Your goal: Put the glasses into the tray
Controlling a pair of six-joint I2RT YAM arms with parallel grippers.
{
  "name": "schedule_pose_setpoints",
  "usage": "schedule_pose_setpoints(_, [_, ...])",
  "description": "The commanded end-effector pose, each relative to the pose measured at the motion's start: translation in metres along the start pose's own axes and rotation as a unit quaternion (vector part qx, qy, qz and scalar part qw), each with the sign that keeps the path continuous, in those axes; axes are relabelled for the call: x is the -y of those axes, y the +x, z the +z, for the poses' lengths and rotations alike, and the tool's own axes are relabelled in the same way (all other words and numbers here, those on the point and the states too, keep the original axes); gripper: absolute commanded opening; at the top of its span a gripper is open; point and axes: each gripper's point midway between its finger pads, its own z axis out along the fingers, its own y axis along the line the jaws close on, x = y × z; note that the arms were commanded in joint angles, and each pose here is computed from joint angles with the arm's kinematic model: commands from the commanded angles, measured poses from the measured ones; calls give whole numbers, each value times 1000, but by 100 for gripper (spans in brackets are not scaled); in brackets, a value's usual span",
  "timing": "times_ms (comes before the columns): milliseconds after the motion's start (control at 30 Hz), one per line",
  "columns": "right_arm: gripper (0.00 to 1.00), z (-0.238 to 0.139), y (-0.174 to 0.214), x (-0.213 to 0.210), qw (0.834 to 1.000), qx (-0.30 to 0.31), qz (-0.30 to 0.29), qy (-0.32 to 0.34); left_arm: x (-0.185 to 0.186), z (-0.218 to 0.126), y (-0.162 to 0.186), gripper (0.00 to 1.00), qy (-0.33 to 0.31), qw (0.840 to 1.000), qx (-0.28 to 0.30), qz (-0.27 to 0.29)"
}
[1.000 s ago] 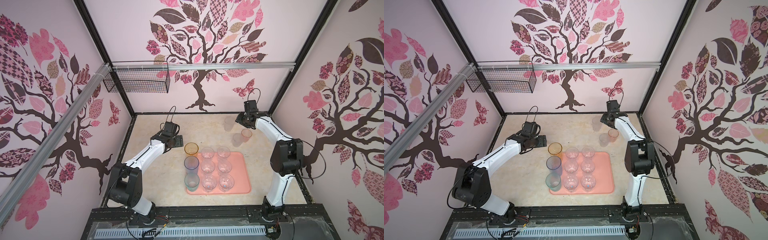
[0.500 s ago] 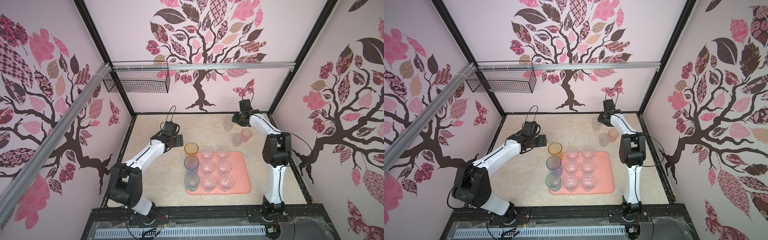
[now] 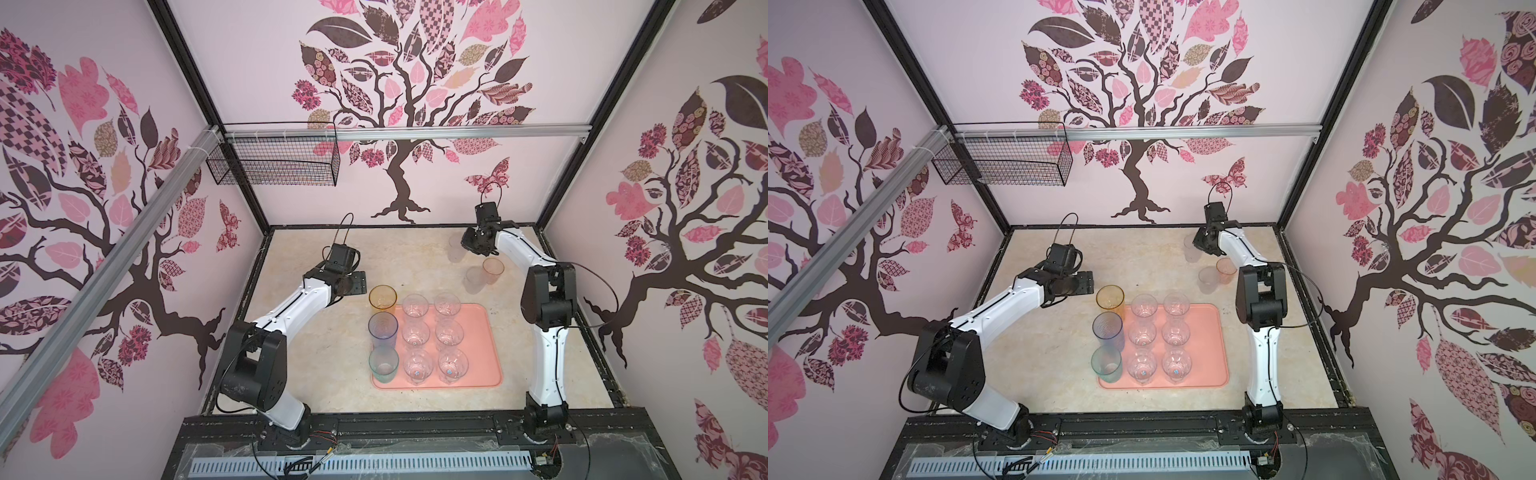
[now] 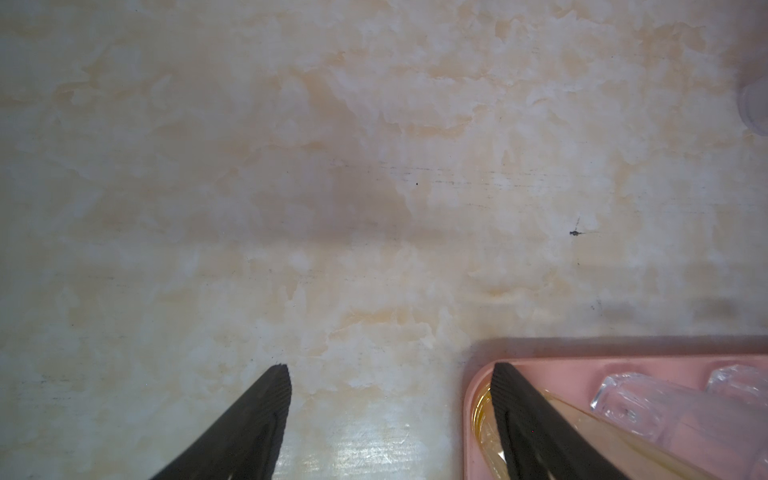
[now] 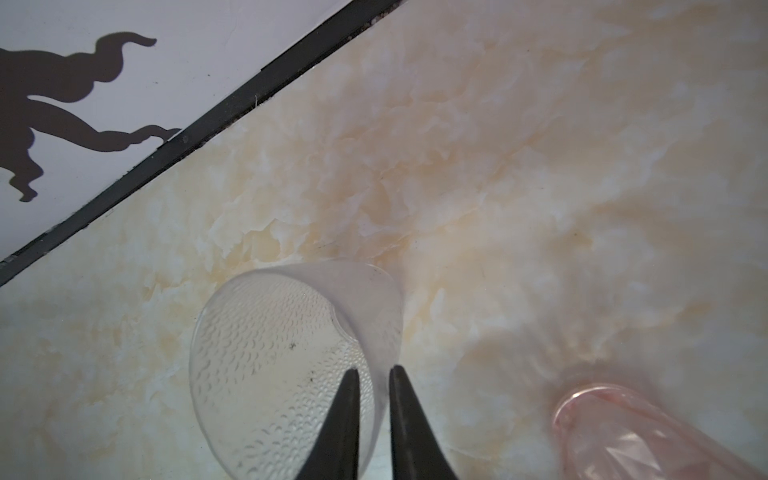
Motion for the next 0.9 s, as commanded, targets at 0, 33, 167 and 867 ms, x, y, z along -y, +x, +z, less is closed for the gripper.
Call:
schedule_pose_setpoints(0, [12,6,4,-1,1000,-14,-2,2,-5,5,5,80,-8,1000,-7,4])
schedule_pose_setpoints(33, [10,3,2,-2,1000,-12,-1,1,-5,4,4,80,-8,1000,-5,3])
schedule_pose_setpoints(167, [3,-9,-4,-9,1000,-5,-2,-9,-5,5,5,80,-9,1000,-6,4])
schedule_pose_setpoints(867, [0,-151,16,-38,996,30,-58,-65,-12,-15,-8,77,-27,999,38,15])
